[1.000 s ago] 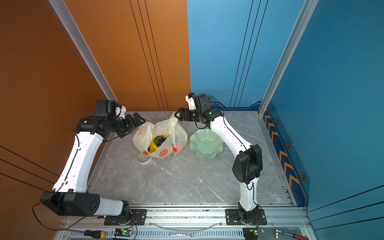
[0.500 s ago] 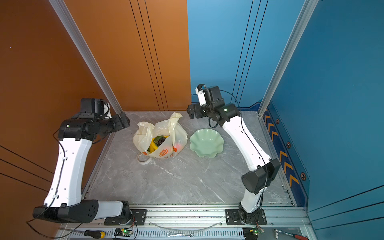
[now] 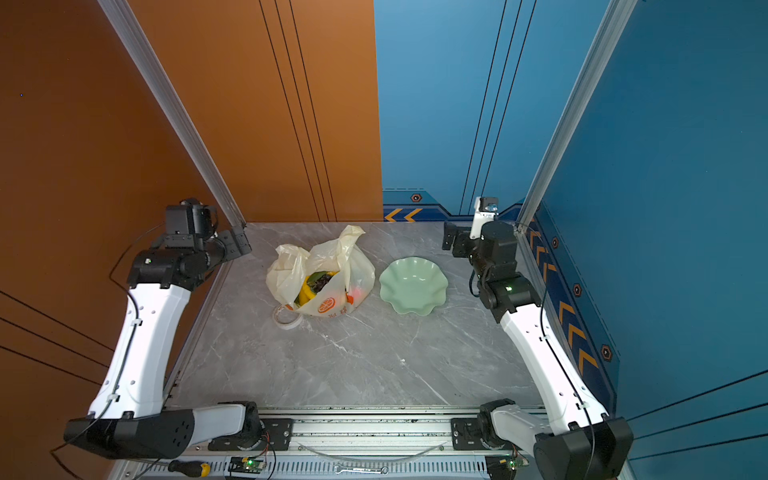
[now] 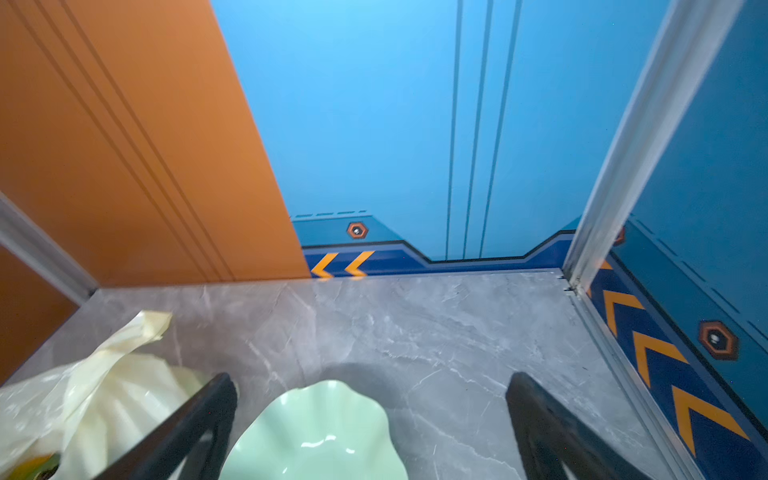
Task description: Place the fruits into the plastic bag
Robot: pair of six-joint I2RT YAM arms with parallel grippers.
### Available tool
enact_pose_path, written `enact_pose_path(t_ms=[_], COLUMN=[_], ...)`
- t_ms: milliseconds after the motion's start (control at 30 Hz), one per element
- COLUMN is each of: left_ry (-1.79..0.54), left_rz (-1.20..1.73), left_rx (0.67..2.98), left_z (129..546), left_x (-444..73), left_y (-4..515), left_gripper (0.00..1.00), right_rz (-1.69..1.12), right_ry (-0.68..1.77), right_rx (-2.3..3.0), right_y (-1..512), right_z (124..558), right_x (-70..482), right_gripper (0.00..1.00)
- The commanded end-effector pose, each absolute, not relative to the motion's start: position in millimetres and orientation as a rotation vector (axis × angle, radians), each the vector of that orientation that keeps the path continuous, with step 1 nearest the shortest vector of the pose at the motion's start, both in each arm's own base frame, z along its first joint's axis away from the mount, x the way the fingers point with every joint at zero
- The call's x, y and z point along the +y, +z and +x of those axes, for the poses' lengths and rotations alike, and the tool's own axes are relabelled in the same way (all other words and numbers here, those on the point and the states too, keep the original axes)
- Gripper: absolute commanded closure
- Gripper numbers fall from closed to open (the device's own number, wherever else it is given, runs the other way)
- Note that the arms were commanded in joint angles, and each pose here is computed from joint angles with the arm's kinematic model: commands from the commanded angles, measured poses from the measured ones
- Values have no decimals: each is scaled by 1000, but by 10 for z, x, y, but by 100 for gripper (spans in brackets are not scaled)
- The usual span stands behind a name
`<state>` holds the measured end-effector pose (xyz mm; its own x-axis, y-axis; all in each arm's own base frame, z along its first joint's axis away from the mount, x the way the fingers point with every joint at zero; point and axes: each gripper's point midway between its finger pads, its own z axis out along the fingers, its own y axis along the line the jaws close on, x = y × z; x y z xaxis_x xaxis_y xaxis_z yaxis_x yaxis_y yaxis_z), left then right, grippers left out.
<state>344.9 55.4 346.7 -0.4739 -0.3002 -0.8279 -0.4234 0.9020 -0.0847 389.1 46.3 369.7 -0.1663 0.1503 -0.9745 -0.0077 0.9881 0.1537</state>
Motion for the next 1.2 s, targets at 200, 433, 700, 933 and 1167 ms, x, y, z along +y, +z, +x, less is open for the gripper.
enact_pose_path(t_ms=[200, 433, 700, 933, 1167], left_ry=[165, 255, 279, 281, 264], left_rz=[-366, -357, -376, -420, -499], left_rx=[1305, 1418, 1504, 1578, 1627], left_z=[3294, 3226, 3160, 3119, 3044], left_x=[635, 735, 835, 895, 961], left_y=[3911, 3469, 3050, 2661, 2280], left_gripper=[2, 2, 2, 2, 2], right_rz=[311, 392, 455, 511, 544], right_ry=[92, 29, 3, 20, 15], right_rx=[1463, 1549, 1640, 1724, 1806], right_y=[3910, 3339, 2733, 2127, 1557], right_z=[3735, 3708, 3697, 3671, 3595], right_x=[-282, -634, -848, -857, -848], right_gripper=[0, 0, 0, 0, 0])
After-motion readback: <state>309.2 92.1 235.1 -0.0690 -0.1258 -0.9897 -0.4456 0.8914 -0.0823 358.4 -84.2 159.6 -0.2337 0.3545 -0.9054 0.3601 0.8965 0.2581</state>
